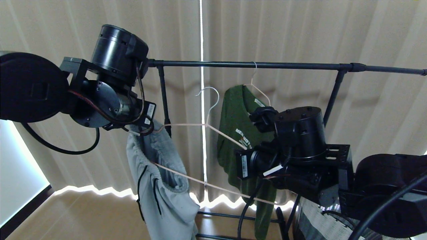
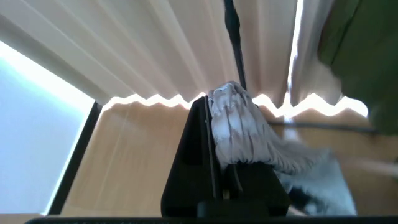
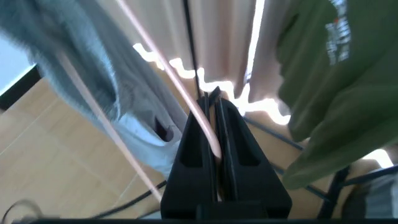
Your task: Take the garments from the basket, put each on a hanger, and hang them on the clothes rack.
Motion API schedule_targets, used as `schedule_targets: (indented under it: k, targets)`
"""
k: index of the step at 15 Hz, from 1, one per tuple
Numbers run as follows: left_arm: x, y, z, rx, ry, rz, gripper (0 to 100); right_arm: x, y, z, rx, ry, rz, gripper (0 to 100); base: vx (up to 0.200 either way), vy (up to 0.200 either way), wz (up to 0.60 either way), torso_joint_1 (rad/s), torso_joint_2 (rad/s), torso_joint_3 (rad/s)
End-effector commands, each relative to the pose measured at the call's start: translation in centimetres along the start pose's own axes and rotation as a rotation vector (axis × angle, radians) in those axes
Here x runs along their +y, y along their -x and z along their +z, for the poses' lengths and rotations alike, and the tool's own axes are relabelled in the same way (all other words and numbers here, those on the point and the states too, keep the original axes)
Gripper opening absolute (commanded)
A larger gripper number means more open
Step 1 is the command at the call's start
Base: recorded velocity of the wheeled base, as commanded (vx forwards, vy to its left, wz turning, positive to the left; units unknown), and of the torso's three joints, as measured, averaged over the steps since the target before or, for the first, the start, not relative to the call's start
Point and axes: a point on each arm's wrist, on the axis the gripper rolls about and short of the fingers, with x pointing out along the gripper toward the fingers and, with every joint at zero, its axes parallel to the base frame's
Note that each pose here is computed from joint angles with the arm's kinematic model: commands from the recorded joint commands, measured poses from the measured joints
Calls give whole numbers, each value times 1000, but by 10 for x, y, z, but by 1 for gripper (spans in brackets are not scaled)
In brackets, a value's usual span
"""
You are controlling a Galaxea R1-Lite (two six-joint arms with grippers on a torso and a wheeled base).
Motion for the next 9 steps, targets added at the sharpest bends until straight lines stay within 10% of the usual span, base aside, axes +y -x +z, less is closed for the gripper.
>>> schedule_targets:
  k: [1, 5, 9]
  targets:
    - [-3, 2, -3, 19, -23, -10, 0, 1, -6, 1, -3, -11, -11, 0, 0, 0, 0, 0, 0, 0]
    - [-14, 11, -9, 48, -43, -43, 0, 1, -14, 5, -27, -27, -42, 0, 0, 0, 0, 0, 0, 0]
    - [-33, 0, 3, 44, 105, -53, 0, 2, -11, 7, -44, -53, -33, 0, 0, 0, 0, 0, 0, 0]
